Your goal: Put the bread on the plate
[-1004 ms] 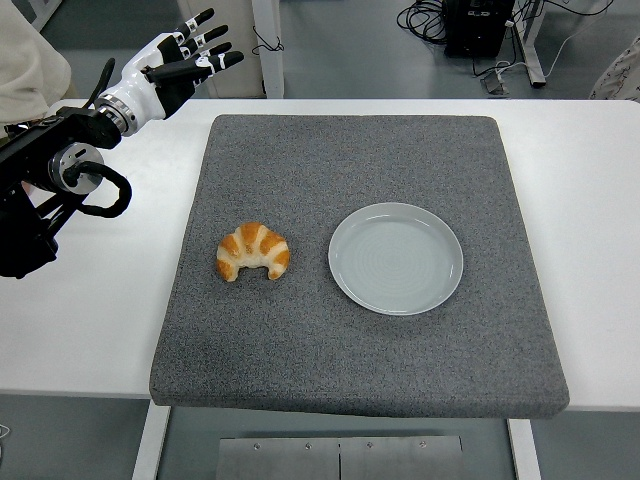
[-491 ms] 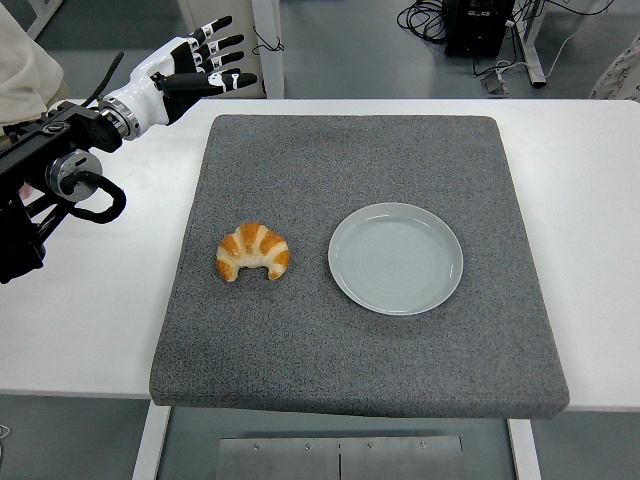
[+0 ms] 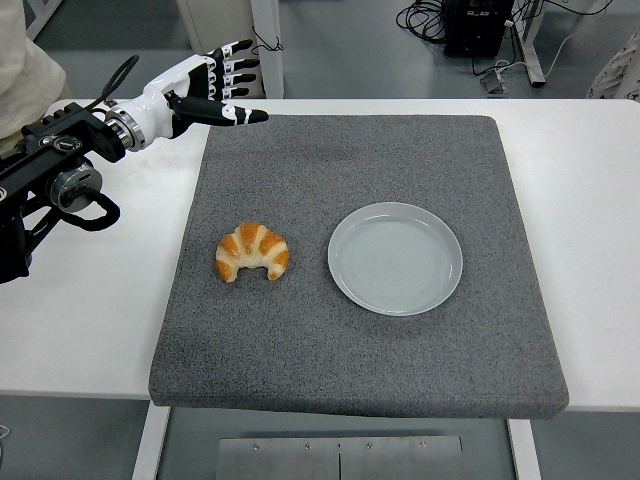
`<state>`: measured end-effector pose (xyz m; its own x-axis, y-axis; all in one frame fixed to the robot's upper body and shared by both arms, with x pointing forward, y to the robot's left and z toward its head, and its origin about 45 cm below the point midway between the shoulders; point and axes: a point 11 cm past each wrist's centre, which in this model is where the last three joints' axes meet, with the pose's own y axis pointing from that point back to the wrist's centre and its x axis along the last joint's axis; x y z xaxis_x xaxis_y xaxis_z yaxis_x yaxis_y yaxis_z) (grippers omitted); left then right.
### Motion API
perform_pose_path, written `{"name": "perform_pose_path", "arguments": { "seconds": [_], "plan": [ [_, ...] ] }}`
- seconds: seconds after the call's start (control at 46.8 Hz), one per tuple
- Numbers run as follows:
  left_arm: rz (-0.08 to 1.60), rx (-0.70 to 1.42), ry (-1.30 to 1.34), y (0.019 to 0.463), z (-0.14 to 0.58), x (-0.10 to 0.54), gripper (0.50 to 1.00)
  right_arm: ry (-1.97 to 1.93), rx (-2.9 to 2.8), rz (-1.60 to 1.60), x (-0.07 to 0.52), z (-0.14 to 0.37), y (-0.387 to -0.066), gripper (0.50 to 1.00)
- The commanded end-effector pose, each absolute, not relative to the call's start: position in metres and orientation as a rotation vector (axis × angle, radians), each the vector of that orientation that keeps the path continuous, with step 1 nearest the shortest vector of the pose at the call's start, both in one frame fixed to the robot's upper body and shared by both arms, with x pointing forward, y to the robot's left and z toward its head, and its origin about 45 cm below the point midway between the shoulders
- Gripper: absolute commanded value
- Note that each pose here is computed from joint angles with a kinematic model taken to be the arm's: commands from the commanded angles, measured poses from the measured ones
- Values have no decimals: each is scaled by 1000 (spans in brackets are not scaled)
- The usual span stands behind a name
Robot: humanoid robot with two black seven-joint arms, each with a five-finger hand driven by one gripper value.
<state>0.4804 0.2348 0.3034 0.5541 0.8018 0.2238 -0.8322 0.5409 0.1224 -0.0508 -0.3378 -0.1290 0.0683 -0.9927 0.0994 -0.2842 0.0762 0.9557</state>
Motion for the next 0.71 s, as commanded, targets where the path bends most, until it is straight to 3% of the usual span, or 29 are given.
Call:
{"name": "perform_pose_path", "arguments": {
  "seconds": [0.0, 0.684],
  "plan": [
    [937, 276, -212, 235, 307, 474, 972, -1391, 1383, -934, -51, -129, -338, 1000],
    [743, 435, -364, 222, 287, 428, 971, -1391, 1384, -935, -51, -129, -337, 1000]
  ]
}}
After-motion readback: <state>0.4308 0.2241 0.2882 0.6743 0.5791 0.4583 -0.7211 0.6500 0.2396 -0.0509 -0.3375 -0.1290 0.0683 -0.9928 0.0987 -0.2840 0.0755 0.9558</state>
